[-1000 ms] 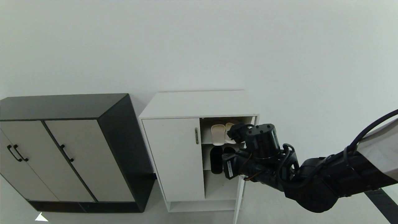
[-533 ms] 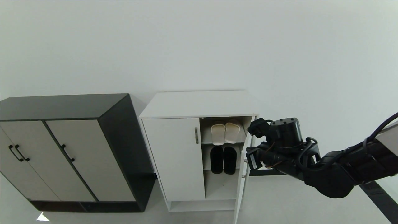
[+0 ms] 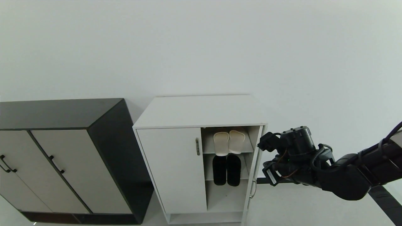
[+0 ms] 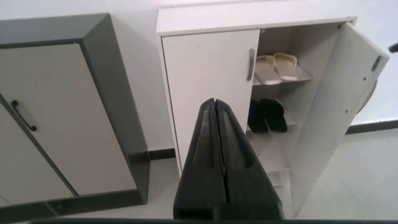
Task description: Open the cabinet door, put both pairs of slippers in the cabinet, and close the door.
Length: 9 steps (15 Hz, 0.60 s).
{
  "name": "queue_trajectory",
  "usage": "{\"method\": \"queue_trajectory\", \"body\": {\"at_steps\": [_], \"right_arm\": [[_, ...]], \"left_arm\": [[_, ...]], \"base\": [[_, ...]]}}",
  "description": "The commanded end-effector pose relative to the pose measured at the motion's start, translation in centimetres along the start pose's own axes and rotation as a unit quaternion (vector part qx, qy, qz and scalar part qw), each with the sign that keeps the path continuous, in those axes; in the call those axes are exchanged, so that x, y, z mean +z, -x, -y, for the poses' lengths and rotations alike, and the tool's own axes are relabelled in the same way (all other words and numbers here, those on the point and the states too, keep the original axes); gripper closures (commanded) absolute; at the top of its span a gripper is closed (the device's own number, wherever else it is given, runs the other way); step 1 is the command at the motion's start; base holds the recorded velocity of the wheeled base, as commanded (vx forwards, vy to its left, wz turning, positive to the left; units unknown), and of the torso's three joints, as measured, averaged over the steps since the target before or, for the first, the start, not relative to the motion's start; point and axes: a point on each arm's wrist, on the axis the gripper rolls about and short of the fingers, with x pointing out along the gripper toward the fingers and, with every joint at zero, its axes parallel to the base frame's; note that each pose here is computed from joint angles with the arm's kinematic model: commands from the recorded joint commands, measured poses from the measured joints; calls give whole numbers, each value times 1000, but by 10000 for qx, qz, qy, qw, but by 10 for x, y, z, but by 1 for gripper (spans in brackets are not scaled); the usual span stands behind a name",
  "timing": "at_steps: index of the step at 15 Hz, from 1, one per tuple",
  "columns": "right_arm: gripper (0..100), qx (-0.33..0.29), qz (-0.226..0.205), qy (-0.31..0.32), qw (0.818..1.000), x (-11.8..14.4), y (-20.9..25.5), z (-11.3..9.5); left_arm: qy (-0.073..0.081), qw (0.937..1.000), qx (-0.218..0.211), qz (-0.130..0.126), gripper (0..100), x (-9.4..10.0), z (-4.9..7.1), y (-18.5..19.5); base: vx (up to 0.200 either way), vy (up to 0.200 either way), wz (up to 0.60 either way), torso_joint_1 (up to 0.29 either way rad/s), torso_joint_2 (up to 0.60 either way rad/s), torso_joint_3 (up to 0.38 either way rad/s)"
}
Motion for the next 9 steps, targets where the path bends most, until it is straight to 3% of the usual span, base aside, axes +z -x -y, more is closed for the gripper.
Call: {"method": "queue_trajectory", "body": {"at_steps": [1, 9], "right_arm": [[100, 32, -46, 5, 10000, -1, -7, -2], [100, 13, 152, -35, 9999, -8, -40, -11]], "left_arm": [[7, 10000, 2, 3, 100, 0, 0, 0], [0, 10000, 2, 3, 100, 0, 0, 0]], "base": [[0, 0, 0, 0, 0, 0], [0, 0, 0, 0, 0, 0]]}}
